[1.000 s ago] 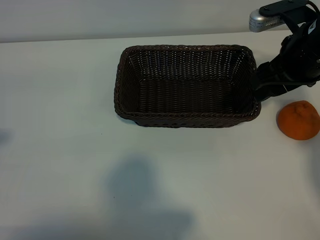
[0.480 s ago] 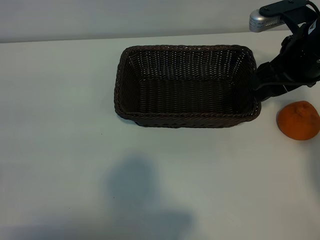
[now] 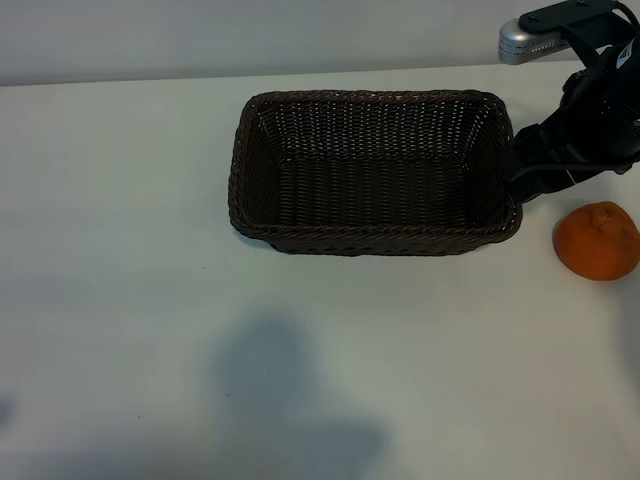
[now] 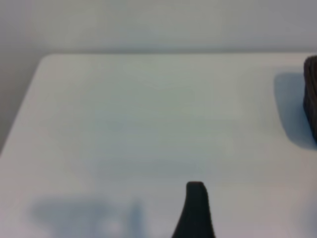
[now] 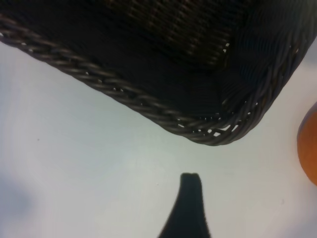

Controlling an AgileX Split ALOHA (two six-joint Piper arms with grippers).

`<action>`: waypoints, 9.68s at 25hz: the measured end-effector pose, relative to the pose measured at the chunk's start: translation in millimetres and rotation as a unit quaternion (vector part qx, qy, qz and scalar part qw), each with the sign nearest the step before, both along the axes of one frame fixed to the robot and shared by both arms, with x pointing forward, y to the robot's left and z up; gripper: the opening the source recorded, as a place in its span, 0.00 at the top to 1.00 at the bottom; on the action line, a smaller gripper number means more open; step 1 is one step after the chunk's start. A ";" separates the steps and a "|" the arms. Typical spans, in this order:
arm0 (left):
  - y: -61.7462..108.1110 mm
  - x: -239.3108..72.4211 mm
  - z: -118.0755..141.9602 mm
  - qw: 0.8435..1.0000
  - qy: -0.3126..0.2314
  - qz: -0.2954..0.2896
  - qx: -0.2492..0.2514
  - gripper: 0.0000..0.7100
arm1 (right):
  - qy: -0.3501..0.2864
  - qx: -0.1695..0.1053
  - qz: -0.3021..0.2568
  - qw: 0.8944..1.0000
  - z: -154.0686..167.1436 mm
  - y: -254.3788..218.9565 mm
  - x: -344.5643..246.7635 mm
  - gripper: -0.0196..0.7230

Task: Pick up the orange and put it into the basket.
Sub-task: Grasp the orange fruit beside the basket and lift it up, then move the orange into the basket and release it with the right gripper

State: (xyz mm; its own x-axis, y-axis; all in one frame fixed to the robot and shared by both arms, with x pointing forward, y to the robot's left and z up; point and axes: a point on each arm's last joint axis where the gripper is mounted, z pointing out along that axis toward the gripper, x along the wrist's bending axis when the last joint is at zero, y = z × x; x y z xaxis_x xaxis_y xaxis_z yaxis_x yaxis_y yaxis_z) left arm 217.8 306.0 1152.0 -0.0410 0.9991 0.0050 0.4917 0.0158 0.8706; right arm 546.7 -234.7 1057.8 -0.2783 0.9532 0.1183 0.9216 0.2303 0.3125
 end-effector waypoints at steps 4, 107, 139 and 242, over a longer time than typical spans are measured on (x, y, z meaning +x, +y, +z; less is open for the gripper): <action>-2.2 3.8 -27.7 1.000 0.022 -0.009 -0.007 0.16 | 0.000 0.000 0.000 1.000 0.0 0.0 0.0 0.17; -5.2 7.6 -111.3 0.998 0.050 -0.042 0.013 0.16 | 0.117 -0.072 -0.201 0.970 -117.7 -66.7 52.4 0.17; -5.2 7.6 -111.3 0.998 0.050 -0.042 0.013 0.17 | 0.121 -0.104 -0.192 0.968 -116.5 -71.9 49.9 0.84; -5.2 7.7 -111.3 0.998 0.050 -0.042 0.014 0.17 | 0.095 -0.032 0.046 0.994 -95.3 109.1 108.6 0.15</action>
